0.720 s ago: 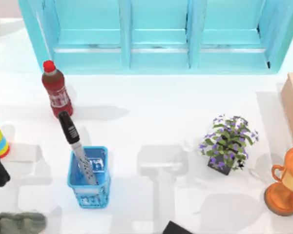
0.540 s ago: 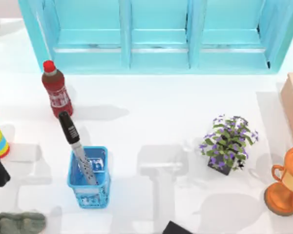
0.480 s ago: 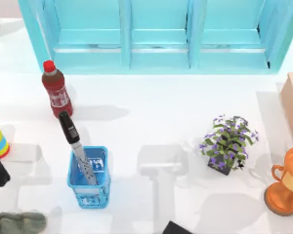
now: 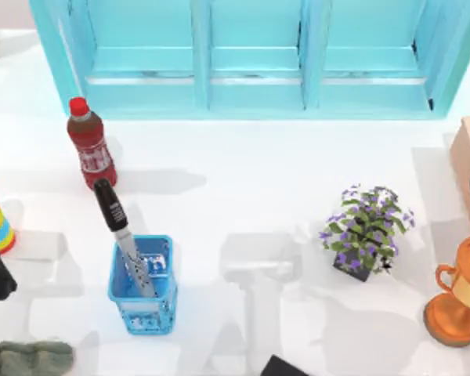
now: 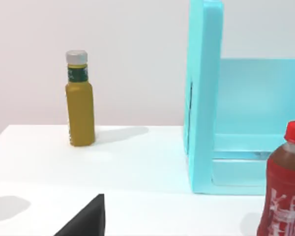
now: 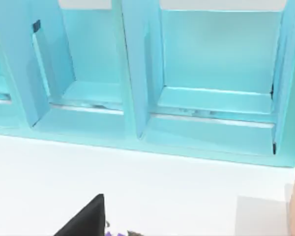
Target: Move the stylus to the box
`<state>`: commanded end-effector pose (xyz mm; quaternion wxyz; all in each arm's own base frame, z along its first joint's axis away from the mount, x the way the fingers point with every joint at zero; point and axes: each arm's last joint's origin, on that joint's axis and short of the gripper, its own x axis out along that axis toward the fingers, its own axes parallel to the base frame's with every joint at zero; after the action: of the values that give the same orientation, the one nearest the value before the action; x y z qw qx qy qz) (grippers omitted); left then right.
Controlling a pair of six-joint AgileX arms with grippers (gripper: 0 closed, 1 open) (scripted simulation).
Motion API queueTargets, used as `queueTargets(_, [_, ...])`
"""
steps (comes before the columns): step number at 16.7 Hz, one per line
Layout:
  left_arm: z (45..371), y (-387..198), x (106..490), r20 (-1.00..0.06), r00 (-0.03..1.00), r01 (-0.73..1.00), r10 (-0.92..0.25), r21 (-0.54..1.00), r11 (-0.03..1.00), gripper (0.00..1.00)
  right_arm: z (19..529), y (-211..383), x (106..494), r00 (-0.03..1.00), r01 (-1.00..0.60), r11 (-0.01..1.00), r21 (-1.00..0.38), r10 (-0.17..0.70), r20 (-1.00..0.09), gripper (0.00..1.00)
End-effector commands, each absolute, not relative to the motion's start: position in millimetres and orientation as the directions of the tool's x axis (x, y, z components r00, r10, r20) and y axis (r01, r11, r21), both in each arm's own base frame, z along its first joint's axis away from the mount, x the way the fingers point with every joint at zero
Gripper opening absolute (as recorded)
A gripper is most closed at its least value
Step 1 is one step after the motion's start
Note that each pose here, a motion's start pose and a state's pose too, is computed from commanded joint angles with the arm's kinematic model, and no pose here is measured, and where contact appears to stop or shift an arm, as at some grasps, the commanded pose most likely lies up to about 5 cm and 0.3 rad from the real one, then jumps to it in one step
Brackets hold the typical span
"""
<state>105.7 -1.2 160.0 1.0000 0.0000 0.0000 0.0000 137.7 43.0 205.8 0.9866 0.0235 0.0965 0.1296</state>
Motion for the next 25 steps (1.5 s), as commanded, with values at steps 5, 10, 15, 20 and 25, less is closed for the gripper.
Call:
queueTargets(5, [160.0, -1.2, 105.7, 0.000, 1.000, 0.000, 0.000, 0.000, 1.000, 1.00, 223.4, 114.4, 173.7, 0.826, -0.446, 0.887, 0.121, 0.460, -0.324, 1.00])
queueTargets(10, [160.0, -1.2, 105.7, 0.000, 1.000, 0.000, 0.000, 0.000, 1.000, 1.00, 208.1, 212.0, 187.1, 0.660, -0.606, 0.780, 0.158, 0.604, -0.447, 1.00])
queueTargets(15, [160.0, -1.2, 105.7, 0.000, 1.000, 0.000, 0.000, 0.000, 1.000, 1.00, 177.6, 285.1, 172.9, 0.530, -0.697, 0.694, 0.178, 0.667, -0.524, 1.00])
queueTargets(20, [160.0, -1.2, 105.7, 0.000, 1.000, 0.000, 0.000, 0.000, 1.000, 1.00, 169.6, 299.4, 167.4, 0.503, -0.714, 0.676, 0.182, 0.676, -0.539, 1.00])
queueTargets(25, [160.0, -1.2, 105.7, 0.000, 1.000, 0.000, 0.000, 0.000, 1.000, 1.00, 167.7, 306.7, 173.1, 0.504, -0.715, 0.675, 0.183, 0.679, -0.533, 1.00])
